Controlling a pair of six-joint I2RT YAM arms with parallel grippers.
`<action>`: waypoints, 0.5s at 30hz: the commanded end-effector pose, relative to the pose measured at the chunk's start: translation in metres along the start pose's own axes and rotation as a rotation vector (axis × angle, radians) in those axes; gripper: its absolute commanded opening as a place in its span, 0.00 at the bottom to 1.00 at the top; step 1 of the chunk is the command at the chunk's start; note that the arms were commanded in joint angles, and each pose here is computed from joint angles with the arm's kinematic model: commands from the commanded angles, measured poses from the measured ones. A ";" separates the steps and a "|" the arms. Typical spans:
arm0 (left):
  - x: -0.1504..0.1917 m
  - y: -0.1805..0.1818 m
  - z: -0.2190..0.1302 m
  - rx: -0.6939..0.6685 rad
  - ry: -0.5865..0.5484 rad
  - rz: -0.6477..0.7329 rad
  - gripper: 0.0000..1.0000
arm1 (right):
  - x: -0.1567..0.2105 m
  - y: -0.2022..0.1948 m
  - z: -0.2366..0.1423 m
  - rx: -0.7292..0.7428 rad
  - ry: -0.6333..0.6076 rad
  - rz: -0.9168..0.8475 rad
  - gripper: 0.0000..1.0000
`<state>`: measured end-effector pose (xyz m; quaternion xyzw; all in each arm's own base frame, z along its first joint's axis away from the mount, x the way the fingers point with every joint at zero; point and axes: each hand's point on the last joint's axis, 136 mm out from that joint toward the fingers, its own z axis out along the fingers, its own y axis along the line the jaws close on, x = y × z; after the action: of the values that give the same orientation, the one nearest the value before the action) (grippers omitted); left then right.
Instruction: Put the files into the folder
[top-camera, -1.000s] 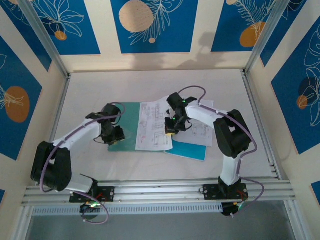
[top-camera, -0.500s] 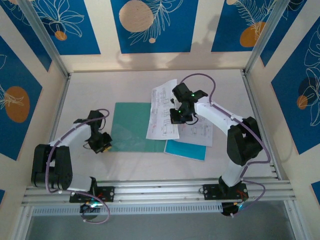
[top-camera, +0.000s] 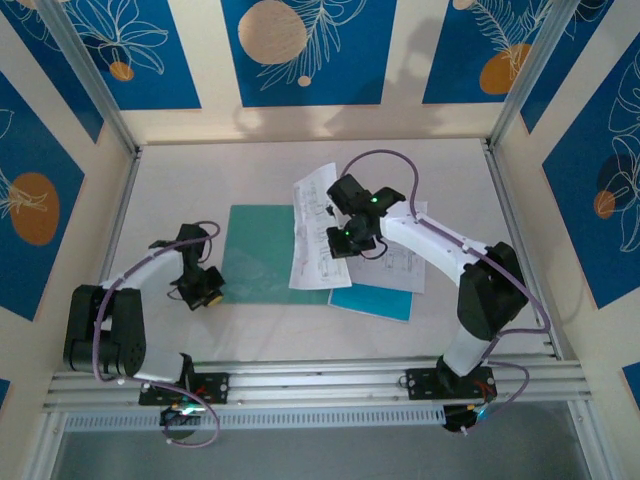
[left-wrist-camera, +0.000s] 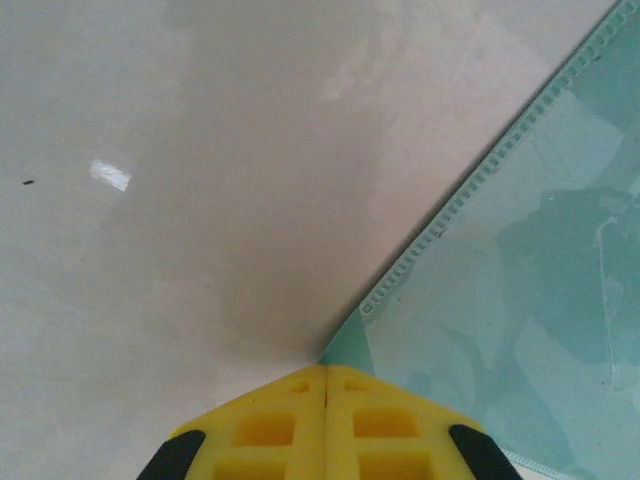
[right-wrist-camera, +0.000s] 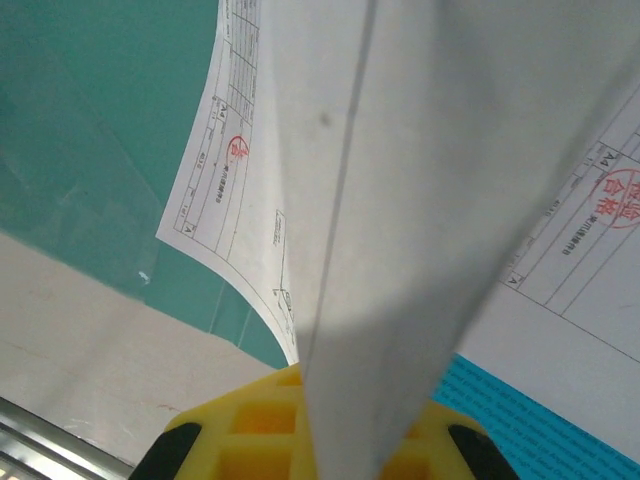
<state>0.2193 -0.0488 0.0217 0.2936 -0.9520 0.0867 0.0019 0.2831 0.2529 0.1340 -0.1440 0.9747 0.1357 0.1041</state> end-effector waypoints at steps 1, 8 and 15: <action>0.002 0.005 0.000 -0.002 0.001 0.001 0.00 | -0.006 0.007 -0.006 0.017 -0.017 0.004 0.00; 0.005 0.007 -0.002 -0.001 0.000 0.004 0.00 | -0.010 0.016 -0.005 0.012 -0.022 -0.013 0.00; 0.005 0.006 -0.004 0.003 -0.004 0.009 0.00 | -0.011 0.015 -0.006 -0.006 -0.020 -0.021 0.00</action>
<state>0.2170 -0.0486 0.0234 0.2928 -0.9520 0.0894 -0.0046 0.2874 0.2652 0.1407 -0.1504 0.9726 0.1317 0.1189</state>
